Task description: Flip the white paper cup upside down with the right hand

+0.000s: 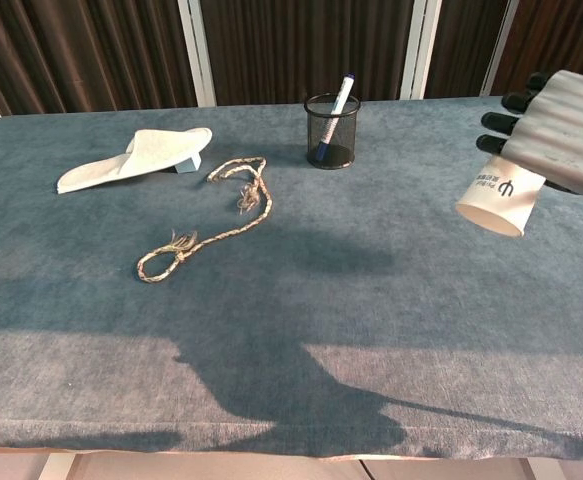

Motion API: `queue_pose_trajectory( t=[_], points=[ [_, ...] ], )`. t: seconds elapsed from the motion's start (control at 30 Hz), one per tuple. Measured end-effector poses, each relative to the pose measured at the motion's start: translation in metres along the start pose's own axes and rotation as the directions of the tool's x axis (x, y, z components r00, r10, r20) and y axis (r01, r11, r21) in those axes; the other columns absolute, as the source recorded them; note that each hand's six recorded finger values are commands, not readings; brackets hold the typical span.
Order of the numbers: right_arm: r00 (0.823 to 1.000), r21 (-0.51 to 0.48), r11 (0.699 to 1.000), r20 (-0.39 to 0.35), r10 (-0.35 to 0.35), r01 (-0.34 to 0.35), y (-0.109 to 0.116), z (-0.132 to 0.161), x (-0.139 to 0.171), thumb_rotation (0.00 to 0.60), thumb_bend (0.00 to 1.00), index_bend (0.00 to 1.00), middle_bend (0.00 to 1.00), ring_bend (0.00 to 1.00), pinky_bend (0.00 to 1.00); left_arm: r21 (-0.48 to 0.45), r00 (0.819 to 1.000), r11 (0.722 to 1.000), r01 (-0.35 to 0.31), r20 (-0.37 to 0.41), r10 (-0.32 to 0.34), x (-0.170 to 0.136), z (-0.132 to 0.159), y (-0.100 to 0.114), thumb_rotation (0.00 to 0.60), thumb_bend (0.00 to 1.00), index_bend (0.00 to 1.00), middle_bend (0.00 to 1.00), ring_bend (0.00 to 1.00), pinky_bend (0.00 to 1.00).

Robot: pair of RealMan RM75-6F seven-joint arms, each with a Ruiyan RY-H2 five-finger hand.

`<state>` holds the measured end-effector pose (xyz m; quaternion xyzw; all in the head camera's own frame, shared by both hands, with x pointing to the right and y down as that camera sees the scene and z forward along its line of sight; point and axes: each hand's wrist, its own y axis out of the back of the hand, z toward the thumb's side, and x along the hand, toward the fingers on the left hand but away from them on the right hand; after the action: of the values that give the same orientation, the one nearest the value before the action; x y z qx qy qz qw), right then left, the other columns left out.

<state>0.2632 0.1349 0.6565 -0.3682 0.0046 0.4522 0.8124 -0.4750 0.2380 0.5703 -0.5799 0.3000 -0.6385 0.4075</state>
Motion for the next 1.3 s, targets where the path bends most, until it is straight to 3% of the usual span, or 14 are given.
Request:
queue_pose_trajectory(
  t=[0.1, 0.2, 0.4, 0.47, 0.77, 1.03, 1.3],
  points=[
    [0.996, 0.184, 0.98, -0.062, -0.071, 0.081, 0.012, 0.009, -0.003, 0.6, 0.58, 0.63, 0.44, 0.4, 0.53, -0.002, 1.0, 1.0, 0.0, -0.001, 0.0, 0.0, 0.0, 0.0, 0.6, 0.33, 0.25, 0.24, 0.21, 0.44],
    [0.987, 0.316, 0.94, -0.137, -0.085, 0.126, 0.015, 0.021, -0.006, 0.6, 0.58, 0.63, 0.44, 0.38, 0.52, -0.004, 1.0, 1.0, 0.001, -0.004, -0.001, 0.0, -0.001, 0.0, 0.6, 0.33, 0.25, 0.24, 0.21, 0.44],
    [0.964, 0.459, 0.874, -0.264, -0.04, 0.162, 0.017, 0.044, -0.011, 0.6, 0.58, 0.61, 0.44, 0.36, 0.5, -0.006, 1.0, 1.0, 0.0, -0.003, 0.0, 0.0, -0.001, 0.001, 0.6, 0.33, 0.25, 0.24, 0.21, 0.44],
    [0.959, 0.474, 0.865, -0.281, -0.028, 0.164, 0.018, 0.049, -0.012, 0.6, 0.58, 0.6, 0.44, 0.36, 0.5, -0.007, 1.0, 1.0, 0.001, -0.004, -0.001, -0.001, -0.002, 0.001, 0.6, 0.33, 0.25, 0.24, 0.21, 0.44],
    [0.961, 0.444, 0.888, -0.275, 0.011, 0.117, 0.018, 0.057, -0.014, 0.6, 0.57, 0.51, 0.44, 0.31, 0.46, -0.016, 1.0, 1.0, 0.003, -0.013, -0.003, -0.001, -0.004, 0.002, 0.6, 0.33, 0.25, 0.24, 0.22, 0.44],
    [0.964, 0.398, 0.913, -0.266, 0.023, 0.088, 0.018, 0.059, -0.011, 0.6, 0.38, 0.43, 0.38, 0.29, 0.43, -0.017, 1.0, 1.0, 0.005, -0.013, -0.005, -0.001, -0.004, 0.002, 0.6, 0.33, 0.25, 0.25, 0.22, 0.44],
    [0.973, 0.325, 0.945, -0.226, 0.036, 0.041, 0.019, 0.054, -0.012, 0.6, 0.28, 0.33, 0.32, 0.29, 0.43, -0.018, 1.0, 1.0, 0.007, -0.012, -0.007, -0.001, -0.003, 0.001, 0.6, 0.33, 0.25, 0.26, 0.22, 0.44]
  ],
)
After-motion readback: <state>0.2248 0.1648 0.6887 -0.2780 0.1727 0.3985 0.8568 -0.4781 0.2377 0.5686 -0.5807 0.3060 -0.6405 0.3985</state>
